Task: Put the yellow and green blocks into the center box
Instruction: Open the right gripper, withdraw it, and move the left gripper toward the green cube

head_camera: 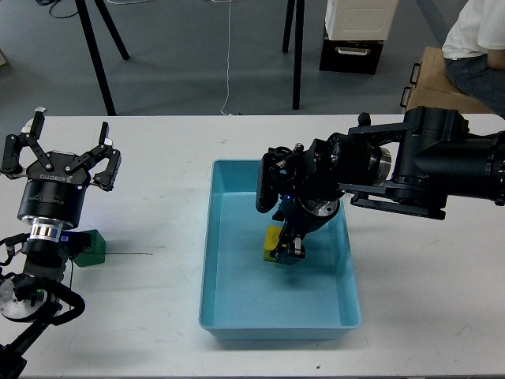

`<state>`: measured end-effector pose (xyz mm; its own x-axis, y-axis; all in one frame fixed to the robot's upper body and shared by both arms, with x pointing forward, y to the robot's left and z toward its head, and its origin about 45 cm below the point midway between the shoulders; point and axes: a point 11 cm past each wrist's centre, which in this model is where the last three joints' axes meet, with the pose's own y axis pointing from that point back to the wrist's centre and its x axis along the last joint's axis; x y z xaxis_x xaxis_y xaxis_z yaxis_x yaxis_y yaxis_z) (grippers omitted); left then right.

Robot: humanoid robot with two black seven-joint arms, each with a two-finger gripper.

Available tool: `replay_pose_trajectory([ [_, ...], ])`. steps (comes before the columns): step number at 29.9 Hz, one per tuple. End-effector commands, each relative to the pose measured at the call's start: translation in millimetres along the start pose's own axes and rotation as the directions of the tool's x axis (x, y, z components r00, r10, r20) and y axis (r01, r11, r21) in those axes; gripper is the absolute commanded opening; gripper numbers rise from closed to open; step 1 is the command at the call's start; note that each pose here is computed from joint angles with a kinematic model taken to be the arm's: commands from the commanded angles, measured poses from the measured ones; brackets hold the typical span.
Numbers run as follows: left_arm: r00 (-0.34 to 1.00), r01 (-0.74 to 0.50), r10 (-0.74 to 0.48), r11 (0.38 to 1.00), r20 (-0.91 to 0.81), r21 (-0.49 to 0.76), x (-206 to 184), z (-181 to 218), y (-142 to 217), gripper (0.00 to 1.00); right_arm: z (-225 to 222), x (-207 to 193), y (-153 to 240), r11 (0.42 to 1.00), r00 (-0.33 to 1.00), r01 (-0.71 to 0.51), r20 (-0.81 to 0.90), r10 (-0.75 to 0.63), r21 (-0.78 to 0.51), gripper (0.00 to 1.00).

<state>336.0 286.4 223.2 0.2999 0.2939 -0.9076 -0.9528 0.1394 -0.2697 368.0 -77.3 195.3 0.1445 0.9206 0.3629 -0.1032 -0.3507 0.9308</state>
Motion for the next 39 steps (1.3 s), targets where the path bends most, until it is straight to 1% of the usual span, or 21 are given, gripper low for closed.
replay_pose_trajectory([
  [1,0.983,0.048,-0.058,0.997,0.171,0.065,-7,9,-3,1.00,8,3,12,0.999,0.997,-0.039,0.065,0.039,0.001,0.98],
  [4,0.936,0.034,-0.069,0.994,0.345,0.108,-11,24,-10,1.00,28,11,39,0.994,0.990,-0.096,0.097,0.100,-0.052,0.98],
  [7,0.819,-0.053,-0.020,0.992,0.573,0.110,-9,55,-17,1.00,55,13,78,0.971,0.957,-0.204,0.184,0.224,-0.121,0.98],
  [9,0.722,-0.095,-0.010,0.989,0.692,0.113,-11,75,-22,1.00,74,22,108,0.934,0.909,-0.310,0.235,0.345,-0.176,0.99],
  [11,0.640,-0.062,-0.064,0.989,0.766,0.134,-24,89,-34,1.00,82,35,131,0.893,0.860,-0.400,0.252,0.443,-0.204,0.99],
  [12,0.585,-0.031,-0.110,0.987,0.804,0.158,-34,93,-41,1.00,84,44,141,0.866,0.827,-0.455,0.263,0.497,-0.207,0.99],
  [14,0.432,0.012,-0.206,0.975,0.878,0.222,-49,99,-48,1.00,85,57,155,0.810,0.751,-0.552,0.302,0.587,-0.201,0.99],
  [17,0.090,0.020,-0.348,0.938,0.933,0.347,-59,107,-54,1.00,85,71,175,0.712,0.626,-0.675,0.360,0.692,-0.193,0.99],
  [20,-0.201,-0.015,-0.447,0.891,0.872,0.453,-62,105,-59,1.00,89,71,182,0.639,0.528,-0.742,0.410,0.744,-0.203,0.99],
  [21,-0.280,-0.037,-0.465,0.879,0.840,0.475,-60,104,-58,1.00,91,68,182,0.614,0.490,-0.761,0.435,0.756,-0.209,0.99],
  [24,-0.425,-0.096,-0.490,0.860,0.761,0.500,-51,106,-55,1.00,86,57,162,0.550,0.377,-0.811,0.541,0.752,-0.200,0.99],
  [25,-0.459,-0.100,-0.484,0.861,0.745,0.498,-51,107,-55,1.00,85,54,157,0.521,0.336,-0.828,0.560,0.758,-0.208,0.99],
  [26,-0.496,-0.111,-0.481,0.860,0.722,0.497,-50,109,-53,1.00,87,50,154,0.472,0.277,-0.849,0.563,0.779,-0.235,0.99],
  [28,-0.553,-0.152,-0.504,0.844,0.664,0.514,-47,113,-49,1.00,92,39,153,0.377,0.157,-0.876,0.559,0.814,-0.302,0.99],
  [30,-0.615,-0.211,-0.538,0.817,0.577,0.536,-42,118,-42,1.00,97,26,153,0.266,0.011,-0.887,0.558,0.830,-0.378,0.99],
  [31,-0.644,-0.250,-0.564,0.794,0.517,0.554,-38,117,-38,1.00,98,18,154,0.204,-0.077,-0.886,0.566,0.821,-0.417,0.99],
  [33,-0.679,-0.344,-0.629,0.729,0.379,0.592,-25,113,-27,1.00,99,6,160,0.104,-0.229,-0.873,0.590,0.774,-0.476,0.99],
  [34,-0.681,-0.409,-0.670,0.683,0.296,0.605,-19,114,-21,1.00,101,-2,162,0.069,-0.319,-0.846,0.605,0.730,-0.529,0.99],
  [36,-0.660,-0.535,-0.738,0.594,0.141,0.601,-12,125,-7,1.00,103,-24,168,0.019,-0.465,-0.790,0.618,0.634,-0.613,0.99],
  [39,-0.631,-0.630,-0.775,0.519,0.008,0.578,-10,134,6,0.99,98,-68,173,-0.013,-0.602,-0.710,0.597,0.530,-0.704,0.99],
])
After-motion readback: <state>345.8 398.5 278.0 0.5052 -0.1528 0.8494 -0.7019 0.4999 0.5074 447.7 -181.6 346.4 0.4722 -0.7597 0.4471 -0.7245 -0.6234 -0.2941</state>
